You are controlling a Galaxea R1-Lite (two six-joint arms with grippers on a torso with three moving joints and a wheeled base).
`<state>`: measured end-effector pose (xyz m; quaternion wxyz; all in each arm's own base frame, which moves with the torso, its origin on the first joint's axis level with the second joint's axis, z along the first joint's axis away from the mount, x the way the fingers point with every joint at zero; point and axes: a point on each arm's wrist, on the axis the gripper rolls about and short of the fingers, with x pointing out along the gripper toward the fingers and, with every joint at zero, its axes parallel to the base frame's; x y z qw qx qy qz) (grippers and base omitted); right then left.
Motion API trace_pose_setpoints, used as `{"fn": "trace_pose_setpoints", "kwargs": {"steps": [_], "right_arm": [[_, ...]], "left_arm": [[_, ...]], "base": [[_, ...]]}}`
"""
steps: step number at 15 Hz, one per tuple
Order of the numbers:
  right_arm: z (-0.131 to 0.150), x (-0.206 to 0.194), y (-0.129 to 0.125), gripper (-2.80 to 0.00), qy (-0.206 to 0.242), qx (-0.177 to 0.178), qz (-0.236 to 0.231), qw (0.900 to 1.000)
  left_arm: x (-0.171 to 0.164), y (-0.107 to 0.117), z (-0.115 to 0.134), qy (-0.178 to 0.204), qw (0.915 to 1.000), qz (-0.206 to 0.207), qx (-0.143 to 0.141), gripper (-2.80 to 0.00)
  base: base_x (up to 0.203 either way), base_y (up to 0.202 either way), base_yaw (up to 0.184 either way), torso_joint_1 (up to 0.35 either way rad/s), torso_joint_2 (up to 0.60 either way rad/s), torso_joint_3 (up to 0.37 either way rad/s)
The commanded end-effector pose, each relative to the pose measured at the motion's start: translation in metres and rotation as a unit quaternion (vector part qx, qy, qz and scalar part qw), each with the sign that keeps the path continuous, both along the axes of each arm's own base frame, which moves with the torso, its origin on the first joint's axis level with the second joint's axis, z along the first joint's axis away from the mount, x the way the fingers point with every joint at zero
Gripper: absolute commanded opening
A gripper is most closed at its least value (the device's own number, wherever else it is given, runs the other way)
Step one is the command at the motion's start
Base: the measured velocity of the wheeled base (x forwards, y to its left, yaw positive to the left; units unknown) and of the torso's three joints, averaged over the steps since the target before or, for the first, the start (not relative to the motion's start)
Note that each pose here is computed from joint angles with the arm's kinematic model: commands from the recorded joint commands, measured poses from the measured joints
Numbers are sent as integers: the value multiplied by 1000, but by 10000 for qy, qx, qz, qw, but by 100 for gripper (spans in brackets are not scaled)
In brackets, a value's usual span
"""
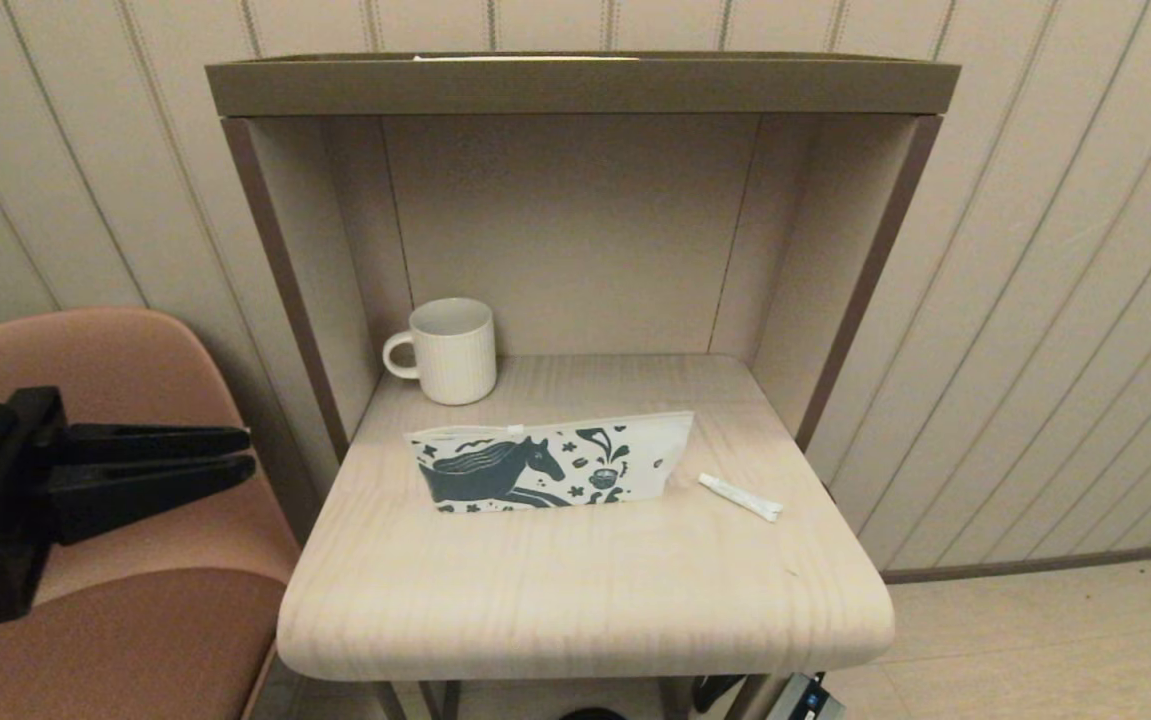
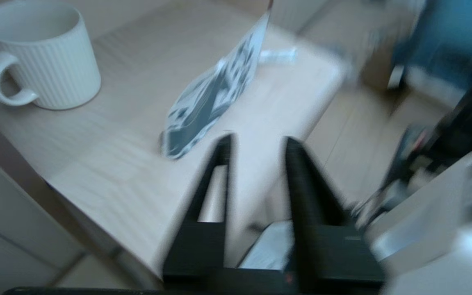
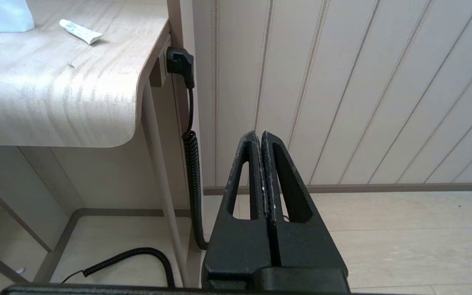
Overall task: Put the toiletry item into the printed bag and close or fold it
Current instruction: Pick up the storage bag
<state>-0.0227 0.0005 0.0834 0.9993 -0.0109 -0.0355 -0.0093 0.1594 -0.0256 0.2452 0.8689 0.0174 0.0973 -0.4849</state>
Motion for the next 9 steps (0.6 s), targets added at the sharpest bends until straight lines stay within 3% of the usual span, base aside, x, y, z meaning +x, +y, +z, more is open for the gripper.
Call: {"fn": "trace_pose_setpoints", "kwargs": {"steps": [1, 5, 9], "right_arm": [[0, 0, 0, -280, 4, -10, 4, 10000], [0, 0, 0, -280, 4, -2, 3, 10000], [0, 0, 0, -280, 4, -2, -3, 10000]], "left_arm": [[36, -2, -25, 205, 9992, -188, 294, 0], [80, 9, -43, -25, 9983, -77, 570, 0], [108, -1, -61, -388, 9938, -472, 927, 0]], "base": [[0, 0, 0, 0, 0, 0], [0, 0, 0, 0, 0, 0], [0, 0, 0, 0, 0, 0]]}}
